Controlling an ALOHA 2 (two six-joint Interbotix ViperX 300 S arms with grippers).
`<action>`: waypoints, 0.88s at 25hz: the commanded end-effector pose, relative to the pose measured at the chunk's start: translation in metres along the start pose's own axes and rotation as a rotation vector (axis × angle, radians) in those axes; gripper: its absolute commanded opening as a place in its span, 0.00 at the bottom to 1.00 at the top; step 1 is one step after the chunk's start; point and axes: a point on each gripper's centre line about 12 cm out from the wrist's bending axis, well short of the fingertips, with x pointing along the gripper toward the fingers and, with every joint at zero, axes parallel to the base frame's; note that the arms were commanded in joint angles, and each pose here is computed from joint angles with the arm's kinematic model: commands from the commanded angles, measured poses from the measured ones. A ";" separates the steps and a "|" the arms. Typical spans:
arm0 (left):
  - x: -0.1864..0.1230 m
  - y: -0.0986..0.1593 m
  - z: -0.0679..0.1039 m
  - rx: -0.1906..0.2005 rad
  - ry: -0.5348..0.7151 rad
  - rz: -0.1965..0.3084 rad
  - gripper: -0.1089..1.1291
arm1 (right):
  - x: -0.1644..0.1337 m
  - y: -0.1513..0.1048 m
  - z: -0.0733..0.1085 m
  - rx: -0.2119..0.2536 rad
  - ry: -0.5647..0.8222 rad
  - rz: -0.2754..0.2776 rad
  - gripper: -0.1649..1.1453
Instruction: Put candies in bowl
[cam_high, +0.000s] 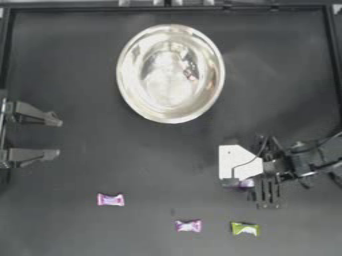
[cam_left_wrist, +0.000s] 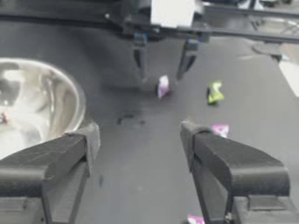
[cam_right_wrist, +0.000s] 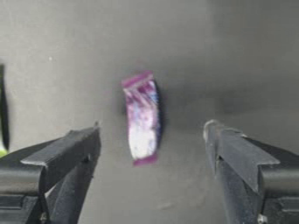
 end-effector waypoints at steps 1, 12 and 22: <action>0.001 0.000 0.003 -0.009 -0.003 0.001 0.82 | -0.001 0.003 0.010 -0.003 -0.023 0.004 0.87; 0.001 0.000 0.003 -0.016 0.000 0.002 0.82 | 0.009 0.005 0.008 0.007 0.015 -0.002 0.62; 0.003 0.000 0.003 -0.017 0.011 0.002 0.82 | 0.004 0.014 0.013 0.024 -0.001 0.008 0.36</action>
